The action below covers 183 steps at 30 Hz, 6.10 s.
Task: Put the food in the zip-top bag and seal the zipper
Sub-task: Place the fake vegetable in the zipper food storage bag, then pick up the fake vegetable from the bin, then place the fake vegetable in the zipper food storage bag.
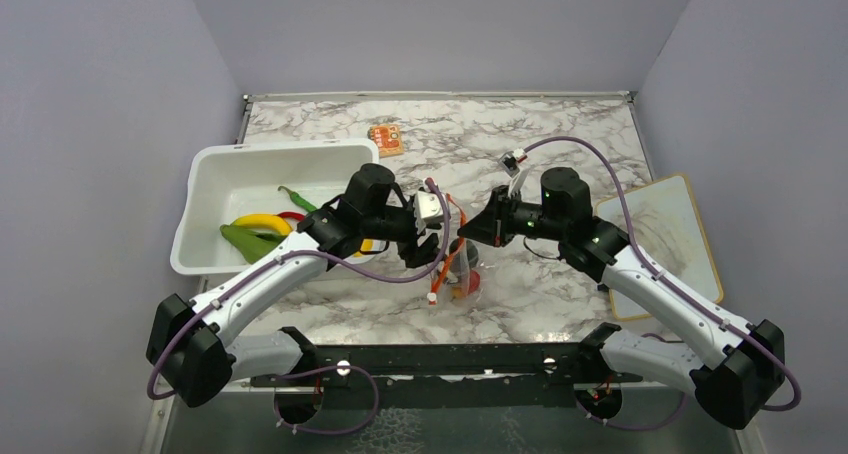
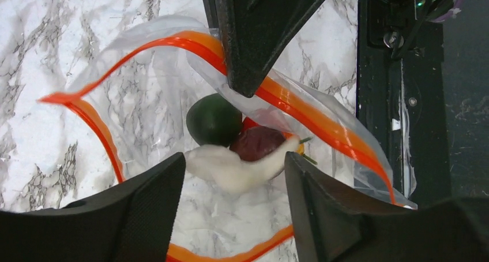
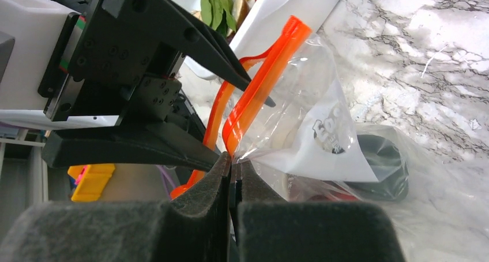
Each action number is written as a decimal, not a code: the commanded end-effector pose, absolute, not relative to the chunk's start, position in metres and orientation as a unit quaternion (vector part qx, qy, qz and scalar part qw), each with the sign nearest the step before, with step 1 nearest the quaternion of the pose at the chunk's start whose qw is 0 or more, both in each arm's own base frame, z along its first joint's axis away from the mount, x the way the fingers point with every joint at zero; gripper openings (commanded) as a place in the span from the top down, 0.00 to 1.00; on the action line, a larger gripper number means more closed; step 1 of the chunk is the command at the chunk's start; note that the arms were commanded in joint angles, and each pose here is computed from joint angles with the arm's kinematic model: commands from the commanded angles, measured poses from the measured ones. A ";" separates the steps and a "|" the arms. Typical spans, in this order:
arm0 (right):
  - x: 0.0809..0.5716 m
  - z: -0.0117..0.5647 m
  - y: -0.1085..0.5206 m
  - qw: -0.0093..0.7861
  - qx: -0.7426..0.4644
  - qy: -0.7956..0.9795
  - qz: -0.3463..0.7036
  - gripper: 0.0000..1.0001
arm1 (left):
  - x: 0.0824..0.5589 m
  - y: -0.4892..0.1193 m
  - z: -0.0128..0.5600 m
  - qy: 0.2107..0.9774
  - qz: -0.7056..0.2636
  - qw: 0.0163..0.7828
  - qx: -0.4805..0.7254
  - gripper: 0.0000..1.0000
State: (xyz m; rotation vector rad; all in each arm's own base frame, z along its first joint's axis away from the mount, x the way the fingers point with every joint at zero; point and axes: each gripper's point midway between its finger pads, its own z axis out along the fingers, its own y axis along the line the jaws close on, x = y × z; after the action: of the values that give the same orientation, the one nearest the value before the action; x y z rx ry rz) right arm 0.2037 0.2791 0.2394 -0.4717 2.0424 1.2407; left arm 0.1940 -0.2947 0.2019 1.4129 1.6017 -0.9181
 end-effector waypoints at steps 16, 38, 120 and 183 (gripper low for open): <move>0.216 0.242 0.265 0.386 -0.153 0.797 0.438 0.99 | 0.231 -0.253 0.284 0.703 -0.286 0.541 0.362 0.26; 0.225 0.259 0.247 0.419 -0.132 0.807 0.395 0.99 | 0.319 -0.080 0.220 0.871 0.002 0.491 0.028 0.00; 0.237 0.213 0.241 0.410 -0.070 0.829 0.374 0.99 | 0.346 -0.104 0.198 0.864 -0.186 0.468 0.002 0.65; 0.222 0.229 0.253 0.421 -0.036 0.771 0.476 0.99 | 0.207 -0.313 0.190 0.838 -0.421 0.260 0.230 0.53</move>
State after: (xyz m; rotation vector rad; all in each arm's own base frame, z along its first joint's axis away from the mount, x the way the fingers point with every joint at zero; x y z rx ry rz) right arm 0.2255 0.2495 0.2174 -0.0823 1.9901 1.1389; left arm 0.2015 -0.3116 0.1810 0.6028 2.2877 -1.1785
